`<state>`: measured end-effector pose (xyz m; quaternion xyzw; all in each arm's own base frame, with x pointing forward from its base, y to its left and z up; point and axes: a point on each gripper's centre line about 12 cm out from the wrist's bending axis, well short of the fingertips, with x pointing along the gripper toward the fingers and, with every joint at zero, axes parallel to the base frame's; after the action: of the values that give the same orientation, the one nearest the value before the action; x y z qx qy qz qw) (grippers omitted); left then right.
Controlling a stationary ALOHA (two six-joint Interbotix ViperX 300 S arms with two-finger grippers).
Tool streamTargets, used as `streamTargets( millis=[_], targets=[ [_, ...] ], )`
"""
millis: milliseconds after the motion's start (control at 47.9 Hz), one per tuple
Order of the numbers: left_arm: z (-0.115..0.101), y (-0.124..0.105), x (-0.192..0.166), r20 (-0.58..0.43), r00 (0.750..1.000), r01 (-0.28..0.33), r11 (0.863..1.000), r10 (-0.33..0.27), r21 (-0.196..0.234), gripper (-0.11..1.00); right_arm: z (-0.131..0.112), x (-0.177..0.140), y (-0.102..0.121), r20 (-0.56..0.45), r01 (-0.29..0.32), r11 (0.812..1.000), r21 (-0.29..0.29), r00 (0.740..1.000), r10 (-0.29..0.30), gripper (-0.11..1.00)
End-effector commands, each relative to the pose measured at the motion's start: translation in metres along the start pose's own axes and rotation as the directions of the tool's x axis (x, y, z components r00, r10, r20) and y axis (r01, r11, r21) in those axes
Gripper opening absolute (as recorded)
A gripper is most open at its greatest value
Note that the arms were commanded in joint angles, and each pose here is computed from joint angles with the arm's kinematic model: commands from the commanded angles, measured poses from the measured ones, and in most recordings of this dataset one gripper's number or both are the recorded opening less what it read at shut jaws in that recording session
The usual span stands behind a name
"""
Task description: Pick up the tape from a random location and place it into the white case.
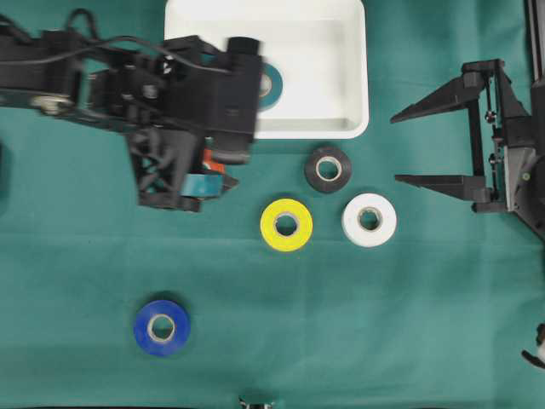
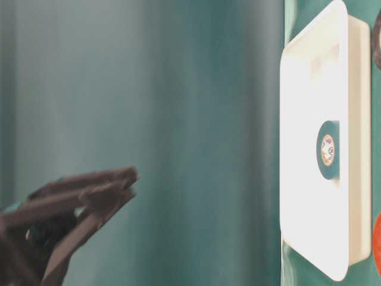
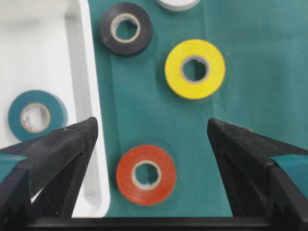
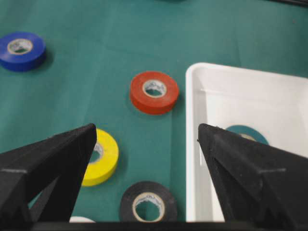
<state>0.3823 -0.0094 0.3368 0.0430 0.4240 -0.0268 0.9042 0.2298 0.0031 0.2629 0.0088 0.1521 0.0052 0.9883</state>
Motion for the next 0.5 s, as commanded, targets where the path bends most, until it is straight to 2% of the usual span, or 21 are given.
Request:
streamTargets(
  millis=[0,251,481],
  targets=[
    [-0.001,0.002,-0.028,0.099,0.995,-0.012,1.000,0.012,-0.005,0.99,0.013,-0.001,0.001,0.032,-0.002,1.000,0.001,0.999,0.002,0.92],
    [-0.040,0.007,-0.062,0.253,0.966,-0.037,0.999,0.044,-0.032,0.99,0.015,-0.003,0.001,0.037,-0.002,1.000,0.000,0.999,0.002,0.92],
    [-0.076,0.007,-0.092,0.390,0.918,-0.056,0.997,0.071,-0.049,0.99,0.015,-0.004,0.001,0.037,-0.002,1.000,0.000,0.999,0.002,0.92]
  ],
)
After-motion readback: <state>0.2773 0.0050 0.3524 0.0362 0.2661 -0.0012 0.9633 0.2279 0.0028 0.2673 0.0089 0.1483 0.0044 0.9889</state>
